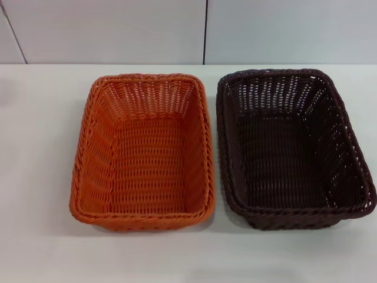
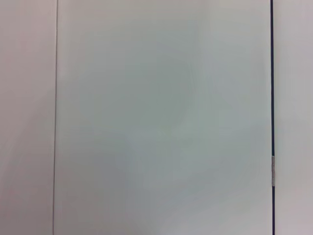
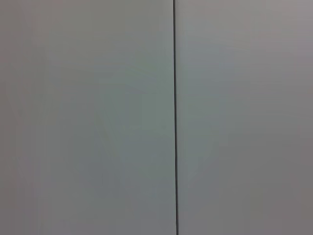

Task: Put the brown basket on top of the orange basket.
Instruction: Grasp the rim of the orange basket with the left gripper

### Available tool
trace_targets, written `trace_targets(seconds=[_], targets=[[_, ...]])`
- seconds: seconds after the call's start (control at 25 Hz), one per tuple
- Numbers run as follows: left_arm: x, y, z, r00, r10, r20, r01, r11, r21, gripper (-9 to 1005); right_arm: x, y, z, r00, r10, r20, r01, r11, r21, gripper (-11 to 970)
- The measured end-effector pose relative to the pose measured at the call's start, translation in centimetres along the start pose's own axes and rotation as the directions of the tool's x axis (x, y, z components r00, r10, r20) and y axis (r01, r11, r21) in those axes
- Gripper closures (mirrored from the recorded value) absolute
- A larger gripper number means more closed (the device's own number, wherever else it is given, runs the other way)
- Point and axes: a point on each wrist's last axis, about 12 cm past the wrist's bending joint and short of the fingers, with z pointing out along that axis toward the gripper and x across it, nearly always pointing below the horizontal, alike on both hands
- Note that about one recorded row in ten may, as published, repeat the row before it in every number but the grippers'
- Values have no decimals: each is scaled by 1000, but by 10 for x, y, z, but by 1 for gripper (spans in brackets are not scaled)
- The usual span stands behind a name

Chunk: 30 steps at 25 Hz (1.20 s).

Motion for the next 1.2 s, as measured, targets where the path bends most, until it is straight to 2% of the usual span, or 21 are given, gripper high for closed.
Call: trace_targets(seconds=[0.28,0.52,0.56,0.64,0.8,0.84,0.88,0.96,1.08,1.2], targets=[[0,-2,2,1000,-4,-15,4,1000,11,215,0,1,2,1000,2,-1,-2,1000,-5,261],[-9,-17,26,994,7,-108,8,990,139,215,-1,3,5,1000,4,2,-4,1000,-11,261],[-25,-25,45,982,36,-186,6,975,224,215,-1,4,6,1000,5,4,-5,1000,-12,261],[-38,-32,56,966,58,-252,14,962,272,216,-1,5,8,1000,7,2,-7,1000,-17,262],[-81,-50,75,915,142,-377,6,931,364,216,0,8,11,1000,10,-12,-10,1000,-27,262],[-90,-54,77,907,161,-390,-3,926,377,216,1,9,13,1000,10,-17,-11,999,-31,262],[-90,-54,77,907,161,-390,-3,926,377,216,1,9,13,1000,10,-17,-11,999,-31,262],[-128,-72,77,864,222,-451,-5,901,433,215,1,9,14,1000,9,-21,-10,999,-33,262],[-151,-79,75,840,235,-489,21,886,462,217,2,9,15,1000,7,-26,-8,999,-35,262],[-163,-89,70,787,275,-553,57,859,509,219,4,9,16,999,3,-37,-5,999,-37,262]])
